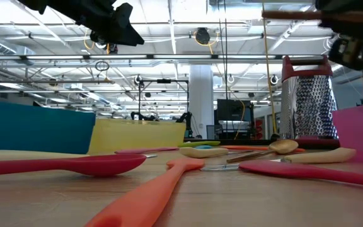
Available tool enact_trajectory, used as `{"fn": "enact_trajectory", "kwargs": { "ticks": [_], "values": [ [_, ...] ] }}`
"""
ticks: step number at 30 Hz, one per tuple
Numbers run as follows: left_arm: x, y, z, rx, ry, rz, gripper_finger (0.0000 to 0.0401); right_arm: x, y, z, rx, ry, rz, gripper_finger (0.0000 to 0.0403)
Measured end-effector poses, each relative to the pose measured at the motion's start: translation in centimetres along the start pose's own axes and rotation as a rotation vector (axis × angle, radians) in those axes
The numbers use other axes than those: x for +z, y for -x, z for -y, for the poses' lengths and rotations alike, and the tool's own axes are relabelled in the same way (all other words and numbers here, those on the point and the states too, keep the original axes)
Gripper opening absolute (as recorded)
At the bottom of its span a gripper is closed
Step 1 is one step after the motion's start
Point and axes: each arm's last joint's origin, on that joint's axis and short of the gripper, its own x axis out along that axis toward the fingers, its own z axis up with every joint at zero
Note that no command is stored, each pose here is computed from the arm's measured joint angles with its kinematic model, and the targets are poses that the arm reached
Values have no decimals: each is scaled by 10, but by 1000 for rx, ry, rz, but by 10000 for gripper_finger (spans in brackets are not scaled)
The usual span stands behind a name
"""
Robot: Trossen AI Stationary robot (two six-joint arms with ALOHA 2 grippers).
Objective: Pick & Place Kitchen Items
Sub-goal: Put the brown serving spoon into the pink bin
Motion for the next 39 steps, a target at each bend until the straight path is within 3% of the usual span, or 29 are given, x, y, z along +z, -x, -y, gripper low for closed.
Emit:
{"fn": "enact_trajectory", "kwargs": {
  "ticks": [9,19,25,31,39],
  "values": [
    [0,0,0,0,42,-2,177,-32,6,5,-127,-332,-114,40],
    [0,0,0,0,37,-2,177,-56,22,24,-384,-544,-168,40],
    [0,0,0,0,37,-1,177,-58,24,27,-421,-555,-151,40],
    [0,0,0,0,28,0,177,-51,27,20,-321,-502,-100,40],
    [0,0,0,0,5,0,177,-53,30,20,-333,-521,-238,40]
  ]
}}
